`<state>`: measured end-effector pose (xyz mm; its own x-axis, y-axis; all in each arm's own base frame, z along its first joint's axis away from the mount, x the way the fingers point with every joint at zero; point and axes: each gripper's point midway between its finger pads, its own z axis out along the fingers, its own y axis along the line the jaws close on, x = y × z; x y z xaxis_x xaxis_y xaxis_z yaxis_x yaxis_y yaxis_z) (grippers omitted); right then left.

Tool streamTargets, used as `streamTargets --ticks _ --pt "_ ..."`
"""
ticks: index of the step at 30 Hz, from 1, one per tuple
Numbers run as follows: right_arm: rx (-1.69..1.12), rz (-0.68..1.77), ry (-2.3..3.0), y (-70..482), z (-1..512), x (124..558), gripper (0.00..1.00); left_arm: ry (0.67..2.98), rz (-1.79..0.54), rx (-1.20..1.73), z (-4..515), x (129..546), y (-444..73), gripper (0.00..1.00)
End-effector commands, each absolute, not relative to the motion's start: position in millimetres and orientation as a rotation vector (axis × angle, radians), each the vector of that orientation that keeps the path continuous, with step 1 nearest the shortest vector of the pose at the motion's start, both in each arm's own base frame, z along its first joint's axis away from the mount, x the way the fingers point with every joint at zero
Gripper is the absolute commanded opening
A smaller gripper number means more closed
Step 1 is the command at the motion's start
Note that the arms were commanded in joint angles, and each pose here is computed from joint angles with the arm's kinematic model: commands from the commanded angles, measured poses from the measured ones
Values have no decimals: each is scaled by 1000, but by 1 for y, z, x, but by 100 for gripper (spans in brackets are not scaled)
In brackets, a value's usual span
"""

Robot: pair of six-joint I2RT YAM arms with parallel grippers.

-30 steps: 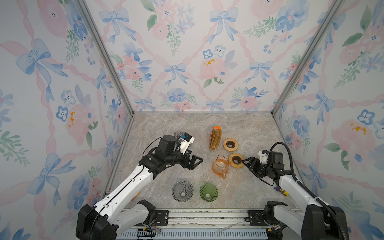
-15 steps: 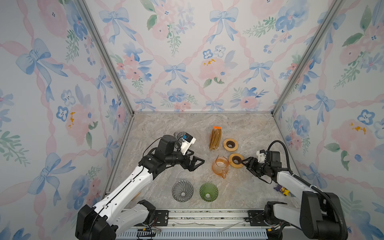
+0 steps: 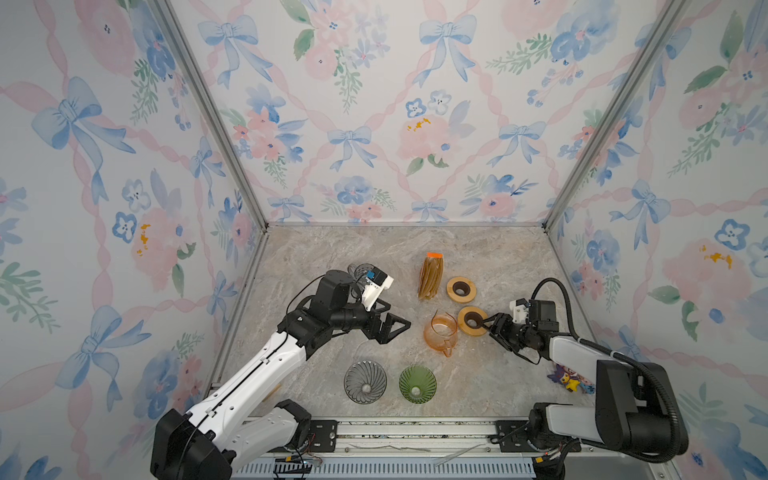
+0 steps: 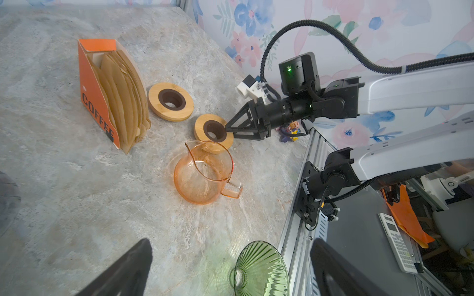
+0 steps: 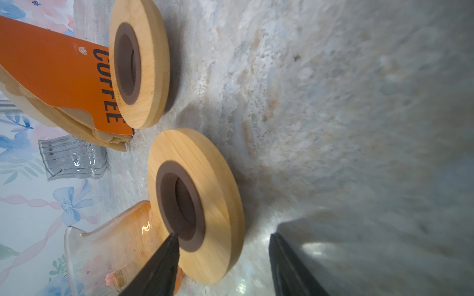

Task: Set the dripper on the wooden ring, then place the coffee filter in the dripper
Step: 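Lower the right gripper onto the nearer bamboo ring's rim and close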

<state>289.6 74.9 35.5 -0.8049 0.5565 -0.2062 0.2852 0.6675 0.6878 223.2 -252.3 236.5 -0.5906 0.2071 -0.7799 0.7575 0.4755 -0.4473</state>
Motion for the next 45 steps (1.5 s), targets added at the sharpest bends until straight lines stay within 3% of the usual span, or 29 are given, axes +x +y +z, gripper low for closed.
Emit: streamTargets --ticks 1,16,45 --pt "629 957 2447 79 44 303 57 2038 -1111 812 239 218 -255 98" --pt "612 966 2445 83 44 312 48 2010 -1099 786 247 221 -251 98" --pt "554 850 2481 87 50 311 18 2002 -1121 774 250 224 -248 98"
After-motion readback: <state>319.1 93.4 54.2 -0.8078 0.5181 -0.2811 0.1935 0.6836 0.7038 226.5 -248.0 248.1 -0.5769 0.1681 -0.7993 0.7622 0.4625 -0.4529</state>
